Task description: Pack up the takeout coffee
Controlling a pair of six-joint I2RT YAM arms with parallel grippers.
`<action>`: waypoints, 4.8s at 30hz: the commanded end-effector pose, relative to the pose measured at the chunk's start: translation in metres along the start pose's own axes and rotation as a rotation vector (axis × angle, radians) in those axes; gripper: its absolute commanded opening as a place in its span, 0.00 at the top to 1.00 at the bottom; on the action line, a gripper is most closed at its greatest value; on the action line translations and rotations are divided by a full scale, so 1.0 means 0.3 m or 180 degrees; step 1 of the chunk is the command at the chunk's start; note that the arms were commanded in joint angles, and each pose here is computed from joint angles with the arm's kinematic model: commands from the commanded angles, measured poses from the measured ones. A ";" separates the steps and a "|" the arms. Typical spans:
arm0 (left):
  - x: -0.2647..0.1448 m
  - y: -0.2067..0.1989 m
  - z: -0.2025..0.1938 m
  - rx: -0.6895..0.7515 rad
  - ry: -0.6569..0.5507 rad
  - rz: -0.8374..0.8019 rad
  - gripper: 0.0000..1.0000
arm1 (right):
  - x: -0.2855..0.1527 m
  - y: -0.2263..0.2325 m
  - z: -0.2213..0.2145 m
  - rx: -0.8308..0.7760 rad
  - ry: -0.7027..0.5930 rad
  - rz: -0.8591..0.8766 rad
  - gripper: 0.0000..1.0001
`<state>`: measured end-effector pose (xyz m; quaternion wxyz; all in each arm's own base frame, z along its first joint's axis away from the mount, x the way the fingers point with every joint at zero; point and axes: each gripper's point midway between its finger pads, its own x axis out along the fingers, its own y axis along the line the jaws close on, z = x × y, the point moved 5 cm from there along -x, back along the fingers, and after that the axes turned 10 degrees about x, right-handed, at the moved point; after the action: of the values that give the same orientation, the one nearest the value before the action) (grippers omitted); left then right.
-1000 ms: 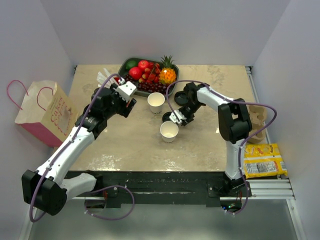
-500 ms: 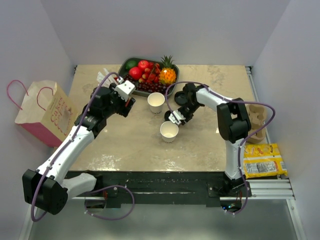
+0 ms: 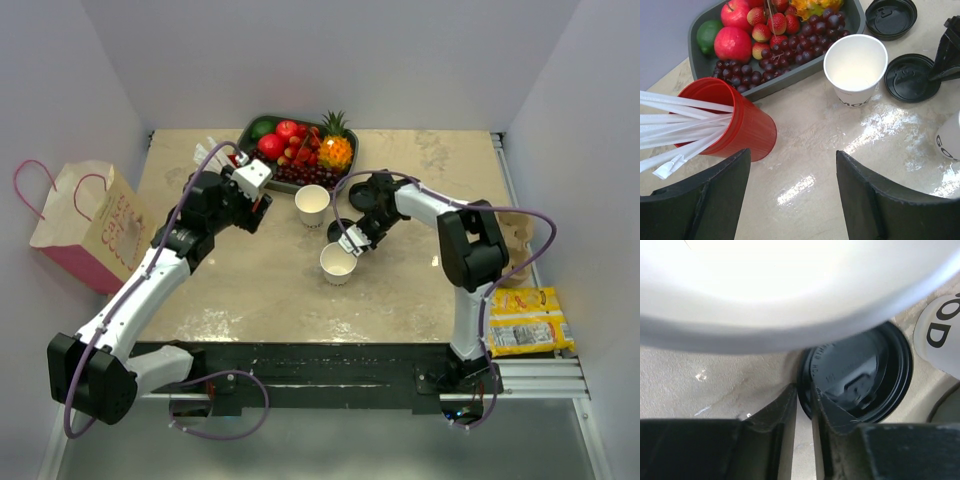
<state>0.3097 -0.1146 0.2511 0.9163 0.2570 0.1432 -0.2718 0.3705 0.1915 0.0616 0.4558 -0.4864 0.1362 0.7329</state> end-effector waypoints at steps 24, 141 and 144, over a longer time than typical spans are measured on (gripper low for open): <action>-0.010 -0.191 0.222 0.0493 -0.0943 -0.0813 0.29 | -0.598 0.042 0.473 0.2049 -0.0959 -0.1305 1.00; 0.137 -0.618 0.178 0.0551 -0.1336 -0.1723 0.10 | -0.284 0.077 0.313 0.5620 -0.1905 0.0696 0.66; 0.138 -0.618 0.180 0.0537 -0.1336 -0.1724 0.11 | -0.278 0.083 0.308 0.5659 -0.1888 0.0671 0.65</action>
<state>0.2418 -0.2844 0.1859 0.7950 0.2404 0.0240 -0.5565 0.3007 0.1956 0.1597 0.5759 0.2844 0.5939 0.4845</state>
